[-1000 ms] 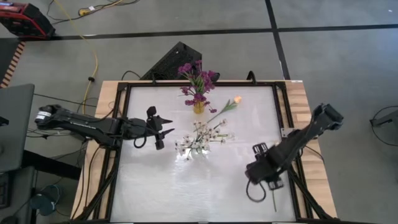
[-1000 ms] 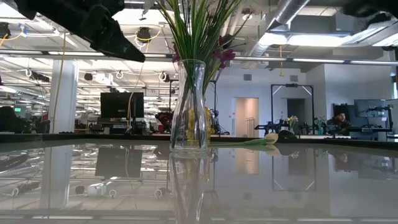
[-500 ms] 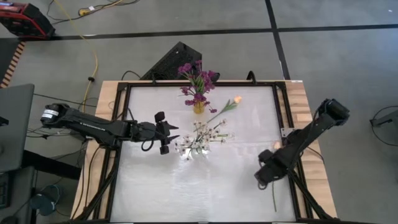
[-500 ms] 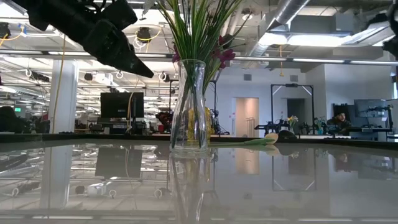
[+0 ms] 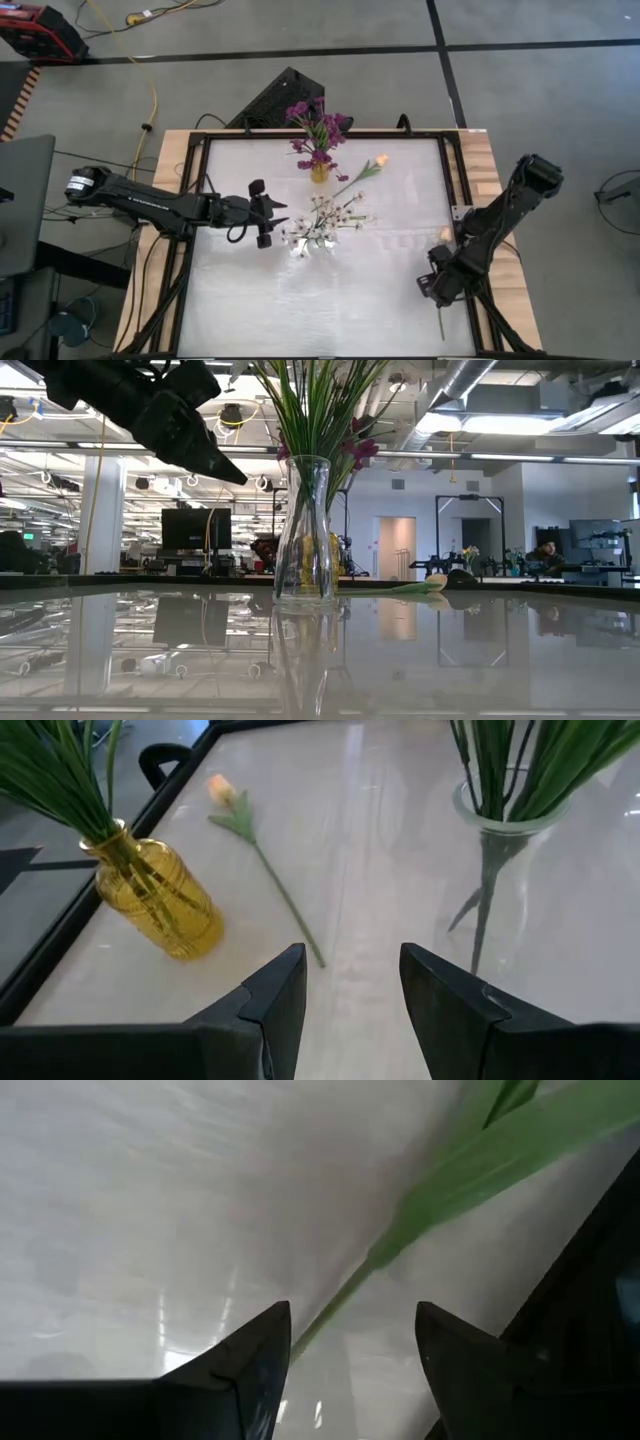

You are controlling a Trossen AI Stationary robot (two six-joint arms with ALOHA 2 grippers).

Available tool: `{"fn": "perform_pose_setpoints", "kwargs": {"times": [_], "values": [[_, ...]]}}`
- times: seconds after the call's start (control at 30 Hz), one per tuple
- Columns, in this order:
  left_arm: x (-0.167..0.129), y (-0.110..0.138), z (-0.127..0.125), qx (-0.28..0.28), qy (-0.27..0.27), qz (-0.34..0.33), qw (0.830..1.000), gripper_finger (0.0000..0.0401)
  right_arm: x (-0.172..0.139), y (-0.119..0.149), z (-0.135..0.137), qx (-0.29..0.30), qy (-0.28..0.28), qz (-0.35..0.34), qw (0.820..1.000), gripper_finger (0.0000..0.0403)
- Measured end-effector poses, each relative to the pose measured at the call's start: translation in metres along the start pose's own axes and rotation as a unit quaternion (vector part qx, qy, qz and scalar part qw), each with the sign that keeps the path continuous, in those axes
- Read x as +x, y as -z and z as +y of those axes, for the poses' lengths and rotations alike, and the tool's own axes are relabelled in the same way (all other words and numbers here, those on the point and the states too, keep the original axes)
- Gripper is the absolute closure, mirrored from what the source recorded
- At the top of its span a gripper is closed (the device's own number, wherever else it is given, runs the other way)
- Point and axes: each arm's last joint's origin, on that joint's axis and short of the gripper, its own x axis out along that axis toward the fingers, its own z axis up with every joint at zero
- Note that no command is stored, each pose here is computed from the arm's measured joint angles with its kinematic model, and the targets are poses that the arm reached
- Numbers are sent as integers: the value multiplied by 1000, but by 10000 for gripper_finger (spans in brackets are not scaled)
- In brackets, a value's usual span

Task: Sort flowers into vase by color
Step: Put the bottom pink flower into the transparent vase

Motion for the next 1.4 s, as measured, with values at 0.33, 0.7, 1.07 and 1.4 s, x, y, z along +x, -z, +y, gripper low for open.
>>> {"fn": "perform_pose_setpoints", "kwargs": {"times": [0.33,0.7,1.07,1.4], "values": [[0,-2,1,-4,-11,-10,1000,248,16,-4,-4,14,-35,-6,999,224],[-23,-16,10,-7,-15,-67,998,248,0,-9,3,-18,-49,-80,995,382],[-58,-33,20,-36,42,-164,985,248,-86,-28,34,-75,-145,-464,871,387],[-87,-58,26,-49,110,-324,938,248,-211,-42,52,-190,-28,-695,693,384]]}}
